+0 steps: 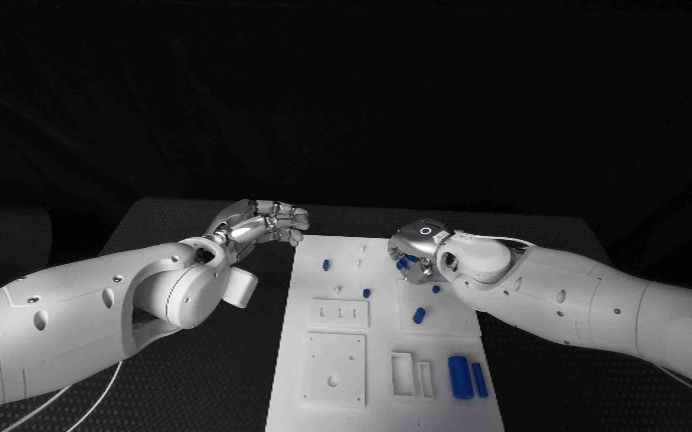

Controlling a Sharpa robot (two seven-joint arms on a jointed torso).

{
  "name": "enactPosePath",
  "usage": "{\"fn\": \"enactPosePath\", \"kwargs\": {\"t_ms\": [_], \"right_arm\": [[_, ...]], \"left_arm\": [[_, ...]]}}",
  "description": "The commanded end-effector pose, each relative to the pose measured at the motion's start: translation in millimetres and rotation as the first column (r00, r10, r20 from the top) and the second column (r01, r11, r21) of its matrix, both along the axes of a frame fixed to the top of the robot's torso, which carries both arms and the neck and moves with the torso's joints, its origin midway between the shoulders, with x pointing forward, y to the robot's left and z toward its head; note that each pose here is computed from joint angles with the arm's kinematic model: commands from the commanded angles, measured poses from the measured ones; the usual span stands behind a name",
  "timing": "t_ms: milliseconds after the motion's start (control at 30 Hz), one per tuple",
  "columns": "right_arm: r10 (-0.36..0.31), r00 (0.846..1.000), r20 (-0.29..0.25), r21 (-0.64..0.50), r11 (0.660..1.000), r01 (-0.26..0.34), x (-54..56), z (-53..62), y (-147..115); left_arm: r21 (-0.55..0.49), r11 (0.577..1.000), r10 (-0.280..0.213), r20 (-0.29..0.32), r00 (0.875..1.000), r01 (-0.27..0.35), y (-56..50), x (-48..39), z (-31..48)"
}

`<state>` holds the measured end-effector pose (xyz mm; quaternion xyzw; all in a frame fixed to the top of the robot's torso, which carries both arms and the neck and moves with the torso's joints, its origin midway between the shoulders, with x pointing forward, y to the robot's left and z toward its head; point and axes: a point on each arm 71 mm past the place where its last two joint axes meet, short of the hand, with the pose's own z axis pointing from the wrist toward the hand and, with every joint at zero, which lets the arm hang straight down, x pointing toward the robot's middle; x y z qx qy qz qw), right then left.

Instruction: Assemble the parts on the task board

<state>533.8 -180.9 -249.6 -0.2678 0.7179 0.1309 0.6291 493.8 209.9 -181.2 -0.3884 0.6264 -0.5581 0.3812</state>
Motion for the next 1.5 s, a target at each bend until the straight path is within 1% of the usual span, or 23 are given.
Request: {"fn": "enactPosePath", "kwargs": {"t_ms": [33,133,533,800,967,1233,1367,1500], "right_arm": [[-0.001,1.0,-0.015,-0.038,0.999,0.001,-2.2,-7.2,-3],[0.004,1.0,-0.011,-0.04,0.999,-0.004,-2.9,-7.0,-2],[0.025,0.999,0.039,-0.012,1.0,-0.025,-5.6,-2.7,2],[0.028,0.994,0.103,0.04,0.999,-0.033,-9.4,4.1,6],[0.024,0.991,0.129,0.065,0.997,-0.033,-11.9,9.1,11],[0.009,0.981,0.194,0.115,0.993,-0.032,-9.8,22.9,28],[0.0,0.978,0.21,0.12,0.992,-0.026,-8.2,24.6,34],[0.007,0.977,0.214,0.123,0.992,-0.034,-5.9,24.9,42]], "left_arm": [[-0.004,1.0,-0.017,0.005,1.0,0.017,-1.8,0.0,1.3],[-0.003,1.0,-0.016,0.003,1.0,0.016,-1.7,0.5,1.1],[0.0,1.0,-0.012,0.001,1.0,0.012,-0.5,1.0,0.8],[0.001,1.0,-0.008,0.001,1.0,0.008,0.5,1.4,0.7],[0.001,1.0,-0.009,0.0,1.0,0.009,0.3,1.2,0.7],[0.0,1.0,-0.012,0.001,1.0,0.012,-0.7,1.2,0.7],[-0.001,1.0,-0.014,0.001,1.0,0.014,-1.8,1.4,0.7],[0.0,1.0,-0.014,0.001,1.0,0.014,-2.1,1.6,0.6]]}}
